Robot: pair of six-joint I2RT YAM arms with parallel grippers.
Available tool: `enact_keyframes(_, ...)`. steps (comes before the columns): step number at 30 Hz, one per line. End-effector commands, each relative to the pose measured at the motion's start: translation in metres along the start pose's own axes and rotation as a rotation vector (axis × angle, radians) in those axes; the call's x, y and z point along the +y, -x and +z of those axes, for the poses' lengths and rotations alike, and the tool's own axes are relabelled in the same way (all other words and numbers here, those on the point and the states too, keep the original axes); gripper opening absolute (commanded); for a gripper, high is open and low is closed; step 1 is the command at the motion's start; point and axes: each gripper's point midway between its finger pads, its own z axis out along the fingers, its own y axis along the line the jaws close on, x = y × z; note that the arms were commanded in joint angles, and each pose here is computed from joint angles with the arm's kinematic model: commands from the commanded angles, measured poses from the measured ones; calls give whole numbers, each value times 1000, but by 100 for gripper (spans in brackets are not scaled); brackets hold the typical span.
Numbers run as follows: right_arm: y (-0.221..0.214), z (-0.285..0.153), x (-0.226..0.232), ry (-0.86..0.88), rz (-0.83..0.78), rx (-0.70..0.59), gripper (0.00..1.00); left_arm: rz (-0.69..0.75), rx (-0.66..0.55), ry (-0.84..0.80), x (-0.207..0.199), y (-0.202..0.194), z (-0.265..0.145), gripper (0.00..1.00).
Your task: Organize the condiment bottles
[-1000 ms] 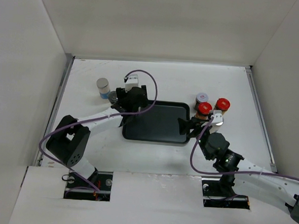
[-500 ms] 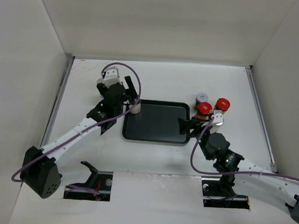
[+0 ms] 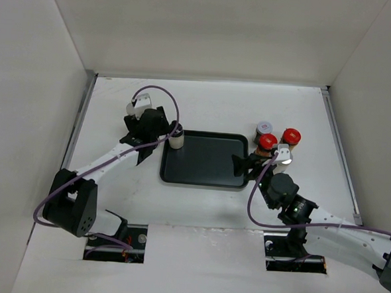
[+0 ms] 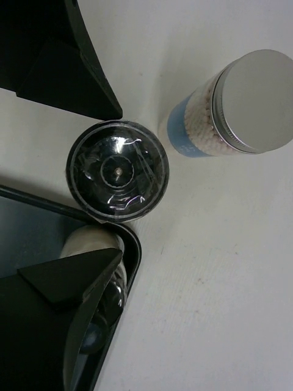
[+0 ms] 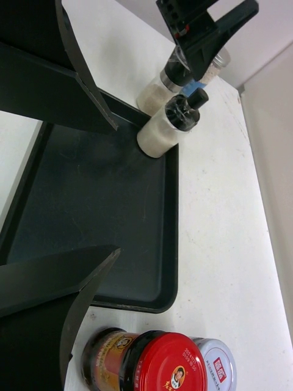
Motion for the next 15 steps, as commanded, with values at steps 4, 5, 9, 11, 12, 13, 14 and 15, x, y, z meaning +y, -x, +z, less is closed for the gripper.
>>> enact_keyframes(4, 10, 2, 5, 17, 37, -32, 80, -49, -23, -13, -5, 7, 16, 78)
enact_keyframes(5, 11, 1, 6, 19, 40, -36, 80, -48, -22, -12, -5, 6, 17, 75)
enact_keyframes(9, 12, 0, 6, 21, 46, -41, 81, -59, -41, 7, 1, 6, 18, 51)
enact_keyframes(11, 10, 1, 5, 19, 41, -36, 81, -61, -56, 10, 2, 10, 12, 41)
enact_keyframes(12, 11, 1, 6, 19, 40, -37, 81, -63, -71, 13, 4, 13, 7, 39)
enact_keyframes(13, 11, 1, 6, 19, 39, -37, 81, -64, -83, 13, 6, 15, 1, 38)
enact_keyframes(14, 11, 1, 6, 18, 38, -39, 81, -65, -96, 11, 7, 17, -6, 38)
enact_keyframes(15, 11, 1, 5, 16, 37, -38, 81, -64, -105, 8, 9, 19, -13, 38)
